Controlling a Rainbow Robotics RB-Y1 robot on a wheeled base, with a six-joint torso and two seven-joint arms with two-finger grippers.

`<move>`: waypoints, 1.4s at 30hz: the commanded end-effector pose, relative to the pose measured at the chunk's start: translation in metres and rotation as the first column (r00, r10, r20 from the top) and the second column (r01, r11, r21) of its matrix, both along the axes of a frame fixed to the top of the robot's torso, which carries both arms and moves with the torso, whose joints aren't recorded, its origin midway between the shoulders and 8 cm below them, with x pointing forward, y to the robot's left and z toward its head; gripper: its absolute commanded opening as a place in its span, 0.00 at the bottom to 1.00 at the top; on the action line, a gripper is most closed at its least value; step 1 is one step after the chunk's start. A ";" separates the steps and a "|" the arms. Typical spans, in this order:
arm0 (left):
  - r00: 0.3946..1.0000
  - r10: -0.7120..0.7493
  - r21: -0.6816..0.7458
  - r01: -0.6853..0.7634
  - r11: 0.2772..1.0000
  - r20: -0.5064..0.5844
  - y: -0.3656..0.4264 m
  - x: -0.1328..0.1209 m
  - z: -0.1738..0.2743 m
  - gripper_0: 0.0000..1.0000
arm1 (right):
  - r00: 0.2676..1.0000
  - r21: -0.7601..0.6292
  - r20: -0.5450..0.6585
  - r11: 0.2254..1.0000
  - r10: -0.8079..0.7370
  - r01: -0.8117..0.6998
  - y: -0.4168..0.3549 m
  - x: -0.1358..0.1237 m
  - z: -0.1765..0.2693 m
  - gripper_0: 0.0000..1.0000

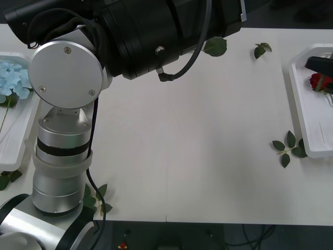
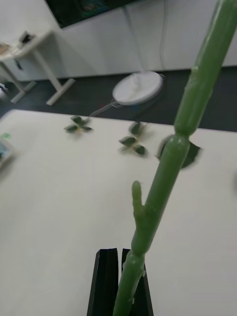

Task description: Place the red flowers into the right box and the blue flowers into the left box. If a person shows an open palm, hand one flower to the person first, then continue sorting.

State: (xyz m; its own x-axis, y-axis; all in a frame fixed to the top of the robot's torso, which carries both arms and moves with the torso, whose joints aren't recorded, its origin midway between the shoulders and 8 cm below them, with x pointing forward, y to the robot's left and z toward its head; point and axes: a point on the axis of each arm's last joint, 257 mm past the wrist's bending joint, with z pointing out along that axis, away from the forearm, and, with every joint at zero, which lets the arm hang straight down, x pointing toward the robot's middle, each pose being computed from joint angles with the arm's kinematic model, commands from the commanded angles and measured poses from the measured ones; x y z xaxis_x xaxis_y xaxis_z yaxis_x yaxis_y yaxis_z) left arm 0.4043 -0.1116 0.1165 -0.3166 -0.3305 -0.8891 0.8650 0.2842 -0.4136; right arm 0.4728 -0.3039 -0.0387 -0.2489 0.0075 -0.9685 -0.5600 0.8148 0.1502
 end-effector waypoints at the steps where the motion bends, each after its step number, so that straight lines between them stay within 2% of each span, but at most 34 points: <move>1: 0.994 -0.012 0.017 0.010 1.000 0.104 -0.005 -0.012 0.021 1.00 | 0.974 -0.146 -0.090 0.970 -0.207 0.193 -0.099 0.001 -0.021 0.00; 10: 0.994 -0.012 0.017 0.010 1.000 0.104 -0.005 -0.012 0.021 1.00 | 0.862 -0.395 -0.163 0.832 -0.480 0.389 -0.242 -0.007 -0.071 0.00; 21: 0.994 -0.012 0.017 0.010 1.000 0.104 -0.005 -0.012 0.021 1.00 | 0.740 -0.585 -0.193 0.681 -0.644 0.440 -0.331 -0.028 -0.120 0.00; 33: 0.994 -0.012 0.017 0.010 1.000 0.104 -0.005 -0.012 0.021 1.00 | 0.674 -0.613 -0.213 0.634 -0.707 0.472 -0.350 0.010 -0.148 0.00; 42: 0.994 -0.012 0.017 0.010 1.000 0.104 -0.005 -0.012 0.021 1.00 | 0.656 -0.630 -0.186 0.602 -0.731 0.492 -0.356 0.031 -0.160 0.00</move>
State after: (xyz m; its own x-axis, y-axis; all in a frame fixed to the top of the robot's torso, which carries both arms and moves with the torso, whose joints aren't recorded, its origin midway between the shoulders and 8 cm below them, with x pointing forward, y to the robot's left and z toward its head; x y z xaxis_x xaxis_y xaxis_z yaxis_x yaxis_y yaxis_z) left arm 0.4049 -0.1111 0.1158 -0.3163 -0.3286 -0.8899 0.8646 0.2863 -0.4130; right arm 0.4885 -0.6633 -0.2031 -0.7334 -0.1399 -0.6652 0.0952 0.9478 -0.3043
